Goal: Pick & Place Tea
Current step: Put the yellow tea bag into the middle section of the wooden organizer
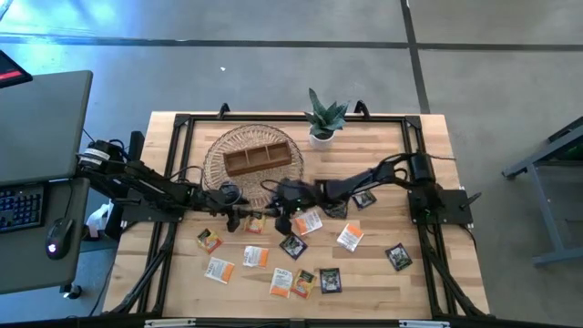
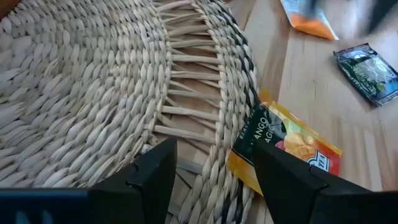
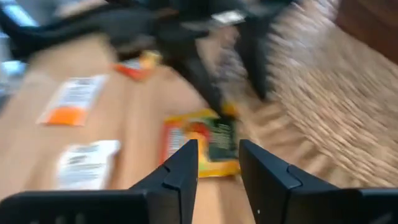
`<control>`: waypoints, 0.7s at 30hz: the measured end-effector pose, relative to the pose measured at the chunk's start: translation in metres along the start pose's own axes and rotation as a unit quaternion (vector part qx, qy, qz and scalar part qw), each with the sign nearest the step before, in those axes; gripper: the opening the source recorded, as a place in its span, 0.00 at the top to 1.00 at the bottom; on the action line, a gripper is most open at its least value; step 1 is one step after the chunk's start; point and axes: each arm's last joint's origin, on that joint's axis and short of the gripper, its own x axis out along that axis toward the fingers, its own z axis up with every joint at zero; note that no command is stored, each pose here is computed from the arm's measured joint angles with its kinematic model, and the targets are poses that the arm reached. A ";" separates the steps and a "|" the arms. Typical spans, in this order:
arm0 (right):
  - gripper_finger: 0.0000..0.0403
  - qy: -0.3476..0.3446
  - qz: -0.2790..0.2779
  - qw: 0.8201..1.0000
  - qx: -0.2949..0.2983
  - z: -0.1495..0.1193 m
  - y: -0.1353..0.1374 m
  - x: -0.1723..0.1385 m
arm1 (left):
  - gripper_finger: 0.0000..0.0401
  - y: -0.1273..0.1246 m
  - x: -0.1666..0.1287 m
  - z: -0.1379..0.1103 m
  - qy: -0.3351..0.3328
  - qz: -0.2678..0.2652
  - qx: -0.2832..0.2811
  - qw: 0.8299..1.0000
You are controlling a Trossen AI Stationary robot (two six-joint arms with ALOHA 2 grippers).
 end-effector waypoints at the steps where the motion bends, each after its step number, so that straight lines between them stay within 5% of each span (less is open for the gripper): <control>1: 0.72 0.008 -0.015 1.000 0.003 -0.002 -0.001 0.004 | 0.48 0.000 0.000 0.000 0.001 -0.002 0.000 1.000; 11: 0.76 0.041 0.010 0.998 0.037 -0.019 -0.006 0.042 | 0.48 0.000 0.000 0.000 0.004 -0.001 -0.011 1.000; 21: 0.79 0.039 0.002 0.999 0.033 -0.020 -0.007 0.043 | 0.48 0.001 0.000 -0.002 0.014 0.002 -0.008 1.000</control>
